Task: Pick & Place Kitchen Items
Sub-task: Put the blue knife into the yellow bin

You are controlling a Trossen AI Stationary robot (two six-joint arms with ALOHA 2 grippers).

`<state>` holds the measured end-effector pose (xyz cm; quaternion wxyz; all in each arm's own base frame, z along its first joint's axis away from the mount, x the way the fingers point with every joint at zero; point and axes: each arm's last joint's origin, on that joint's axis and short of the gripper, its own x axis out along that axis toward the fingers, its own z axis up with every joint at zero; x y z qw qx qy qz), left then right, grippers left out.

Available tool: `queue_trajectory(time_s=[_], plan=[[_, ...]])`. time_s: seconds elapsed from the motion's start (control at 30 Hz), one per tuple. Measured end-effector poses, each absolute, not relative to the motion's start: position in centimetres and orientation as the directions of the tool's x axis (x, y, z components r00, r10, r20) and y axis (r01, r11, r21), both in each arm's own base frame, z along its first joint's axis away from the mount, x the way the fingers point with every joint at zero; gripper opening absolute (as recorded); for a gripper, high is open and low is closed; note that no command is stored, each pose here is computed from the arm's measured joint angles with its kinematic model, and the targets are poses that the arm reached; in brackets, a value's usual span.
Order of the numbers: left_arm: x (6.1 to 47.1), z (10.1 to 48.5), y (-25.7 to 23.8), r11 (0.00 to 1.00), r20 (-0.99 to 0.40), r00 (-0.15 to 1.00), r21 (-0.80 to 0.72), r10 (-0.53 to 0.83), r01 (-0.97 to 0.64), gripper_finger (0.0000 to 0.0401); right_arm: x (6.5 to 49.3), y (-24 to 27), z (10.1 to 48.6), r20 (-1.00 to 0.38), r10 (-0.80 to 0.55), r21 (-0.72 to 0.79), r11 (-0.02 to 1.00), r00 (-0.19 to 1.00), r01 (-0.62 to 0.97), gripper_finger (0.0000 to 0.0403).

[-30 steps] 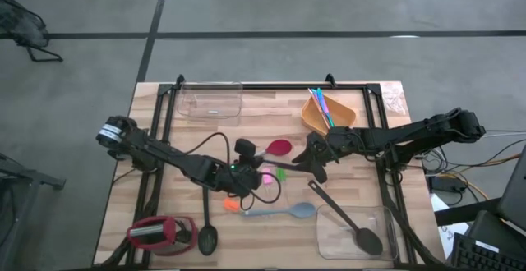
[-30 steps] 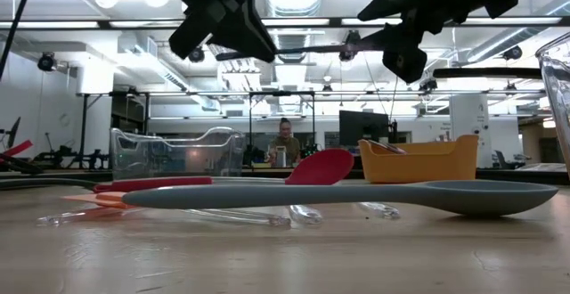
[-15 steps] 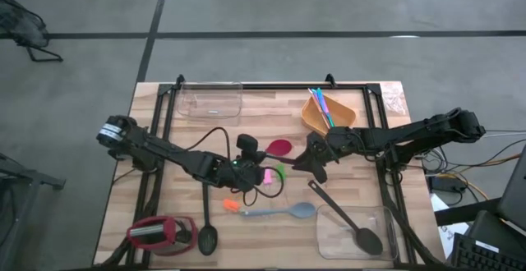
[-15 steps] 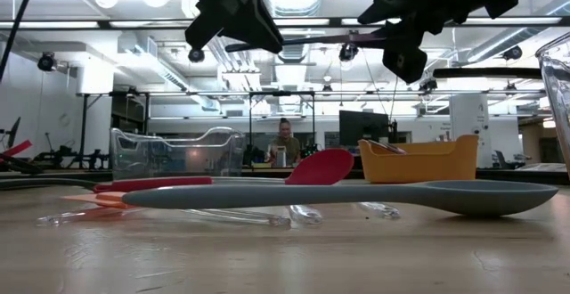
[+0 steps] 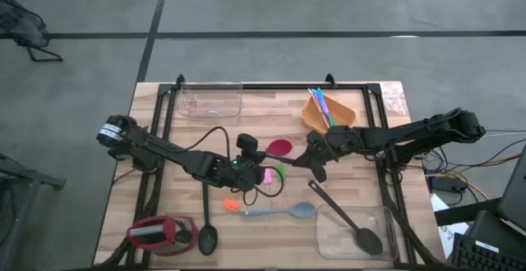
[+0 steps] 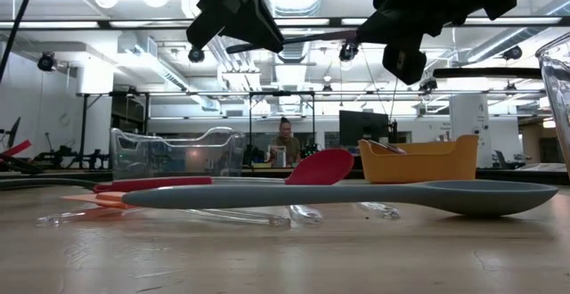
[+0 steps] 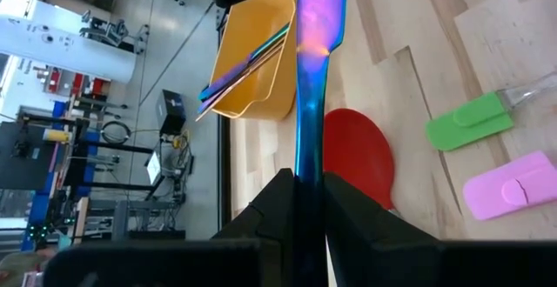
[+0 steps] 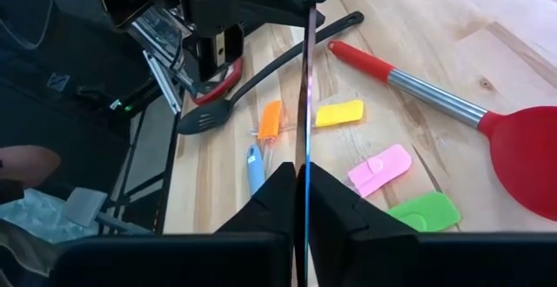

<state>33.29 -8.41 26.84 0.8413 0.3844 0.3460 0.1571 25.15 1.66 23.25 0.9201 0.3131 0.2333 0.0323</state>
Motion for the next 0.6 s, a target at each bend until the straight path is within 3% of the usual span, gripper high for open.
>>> queue_trajectory(time_s=[0.37,0.6], plan=[[33.28,26.8,-8.4,0.656,-0.463,0.711,0.755,0.529,0.004,0.0054,25.12,1.62,23.16,-0.417,0.197,0.589,0.802,0.887,0.099,0.0009],[33.4,26.93,-8.41,0.663,-0.447,0.718,0.748,0.533,-0.026,0.0108,25.15,1.4,23.18,-0.416,0.168,0.579,0.807,0.894,0.119,0.0008]])
